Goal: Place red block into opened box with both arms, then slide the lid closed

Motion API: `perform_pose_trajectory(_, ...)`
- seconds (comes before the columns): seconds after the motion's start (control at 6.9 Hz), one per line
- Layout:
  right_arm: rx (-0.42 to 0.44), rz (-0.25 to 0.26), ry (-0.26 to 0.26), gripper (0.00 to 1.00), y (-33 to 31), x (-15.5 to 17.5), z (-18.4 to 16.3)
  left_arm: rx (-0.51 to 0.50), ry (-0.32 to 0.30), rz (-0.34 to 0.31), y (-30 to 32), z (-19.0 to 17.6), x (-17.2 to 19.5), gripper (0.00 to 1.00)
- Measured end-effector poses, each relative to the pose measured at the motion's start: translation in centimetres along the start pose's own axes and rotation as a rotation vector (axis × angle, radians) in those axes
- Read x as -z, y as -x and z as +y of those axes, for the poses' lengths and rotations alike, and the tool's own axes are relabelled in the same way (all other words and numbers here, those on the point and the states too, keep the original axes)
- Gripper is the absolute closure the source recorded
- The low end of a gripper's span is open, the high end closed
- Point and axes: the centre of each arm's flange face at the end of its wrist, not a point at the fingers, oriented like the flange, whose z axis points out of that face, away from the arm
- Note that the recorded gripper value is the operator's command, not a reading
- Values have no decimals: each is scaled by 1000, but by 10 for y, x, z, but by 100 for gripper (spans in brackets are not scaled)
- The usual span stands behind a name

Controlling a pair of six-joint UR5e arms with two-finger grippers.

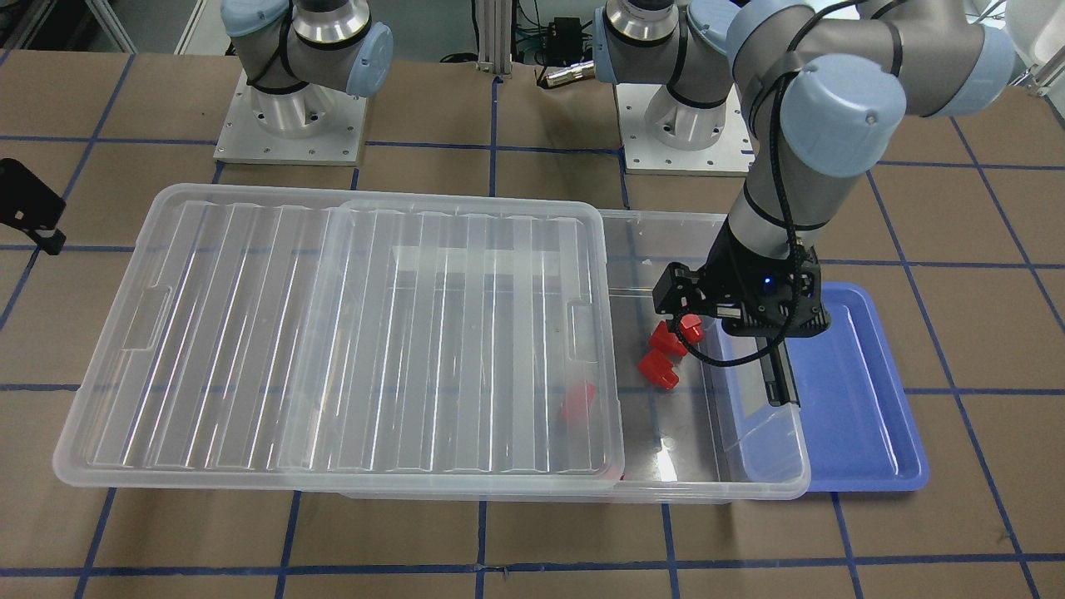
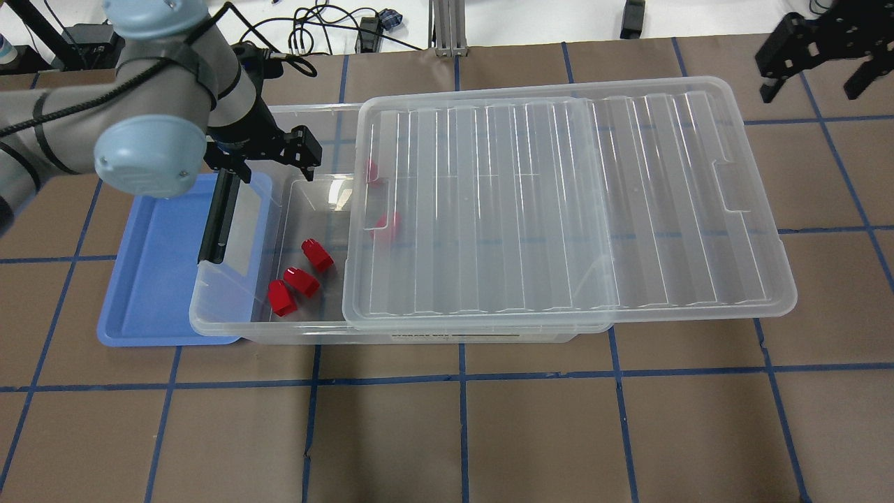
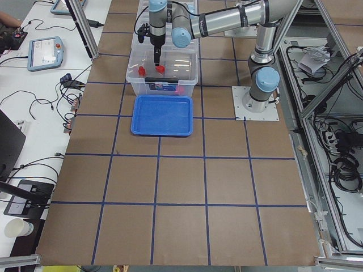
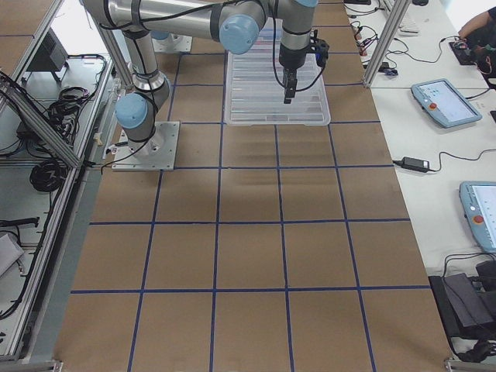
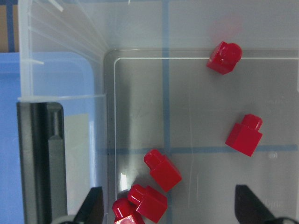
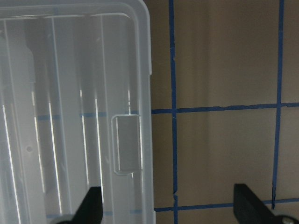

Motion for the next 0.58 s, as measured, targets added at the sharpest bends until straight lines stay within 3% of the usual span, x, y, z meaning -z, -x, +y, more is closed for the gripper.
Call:
perform_pose_trajectory(0.43,-8,1,94,0,-34,-62,8,-9,0,2,-2,23,74,0)
perform_pose_trajectory(0.58,-10,6,90,0,-35,-88,10,-13,-19,2,-2,35,90,0)
